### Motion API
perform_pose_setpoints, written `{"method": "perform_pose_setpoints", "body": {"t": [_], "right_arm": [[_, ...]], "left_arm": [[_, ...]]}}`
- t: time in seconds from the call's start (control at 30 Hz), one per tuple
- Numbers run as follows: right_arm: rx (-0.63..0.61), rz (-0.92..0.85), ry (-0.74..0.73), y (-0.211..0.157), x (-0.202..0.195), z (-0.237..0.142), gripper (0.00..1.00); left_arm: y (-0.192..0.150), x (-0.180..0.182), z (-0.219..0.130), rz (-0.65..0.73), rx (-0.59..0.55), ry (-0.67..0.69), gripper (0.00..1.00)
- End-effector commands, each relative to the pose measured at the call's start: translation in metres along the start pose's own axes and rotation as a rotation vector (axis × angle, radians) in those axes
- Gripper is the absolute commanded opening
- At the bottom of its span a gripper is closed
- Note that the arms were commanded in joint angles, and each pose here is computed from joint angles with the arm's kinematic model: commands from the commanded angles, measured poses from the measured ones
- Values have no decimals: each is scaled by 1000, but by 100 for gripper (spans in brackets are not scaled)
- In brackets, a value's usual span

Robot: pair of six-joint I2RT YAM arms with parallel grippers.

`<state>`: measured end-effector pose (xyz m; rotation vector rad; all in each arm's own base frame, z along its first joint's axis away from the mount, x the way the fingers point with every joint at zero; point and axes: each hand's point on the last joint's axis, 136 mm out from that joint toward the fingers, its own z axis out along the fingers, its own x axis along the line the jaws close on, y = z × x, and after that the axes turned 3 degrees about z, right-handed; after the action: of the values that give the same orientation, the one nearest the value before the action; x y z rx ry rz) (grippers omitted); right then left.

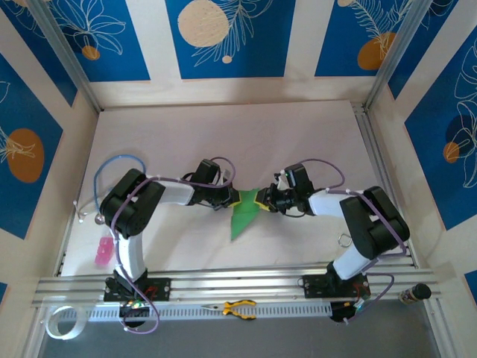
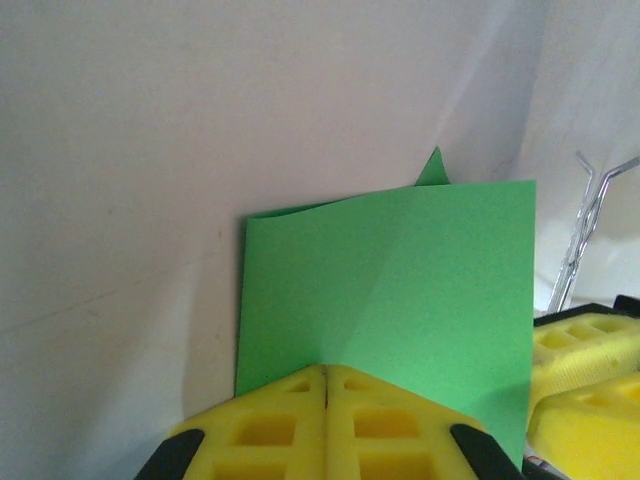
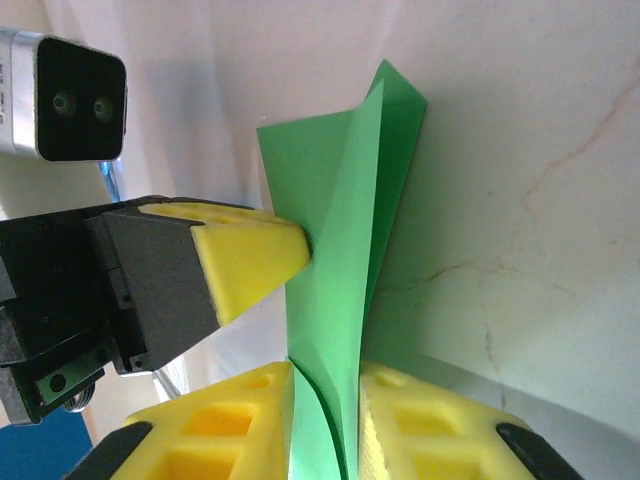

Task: Fold a paper plane with a square sheet of paper (pick it up from the middle)
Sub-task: Fold the wing for the fifth time at the center of the table.

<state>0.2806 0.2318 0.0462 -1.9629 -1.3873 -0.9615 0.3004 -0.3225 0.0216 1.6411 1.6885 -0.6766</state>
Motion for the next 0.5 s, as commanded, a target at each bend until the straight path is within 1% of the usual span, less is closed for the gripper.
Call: {"method": "perform_pose_setpoints", "body": {"t": [0.0, 0.13, 0.27, 0.37, 0.47], "right_arm": [[66, -32, 49, -1, 7, 3, 23], [108, -60, 69, 3, 12, 5, 22], [112, -57, 55, 6, 8, 5, 19], [111, -53, 55, 6, 6, 4, 16], [116, -48, 51, 5, 5, 4, 10]], "left_arm": [[-12, 16, 8, -9, 43, 42, 7], [-11, 14, 7, -4, 39, 36, 7], [-8, 11, 6, -4, 30, 32, 8], [-5, 6, 5, -3, 18, 21, 8], [-1, -3, 2, 11, 8, 2, 9]]}}
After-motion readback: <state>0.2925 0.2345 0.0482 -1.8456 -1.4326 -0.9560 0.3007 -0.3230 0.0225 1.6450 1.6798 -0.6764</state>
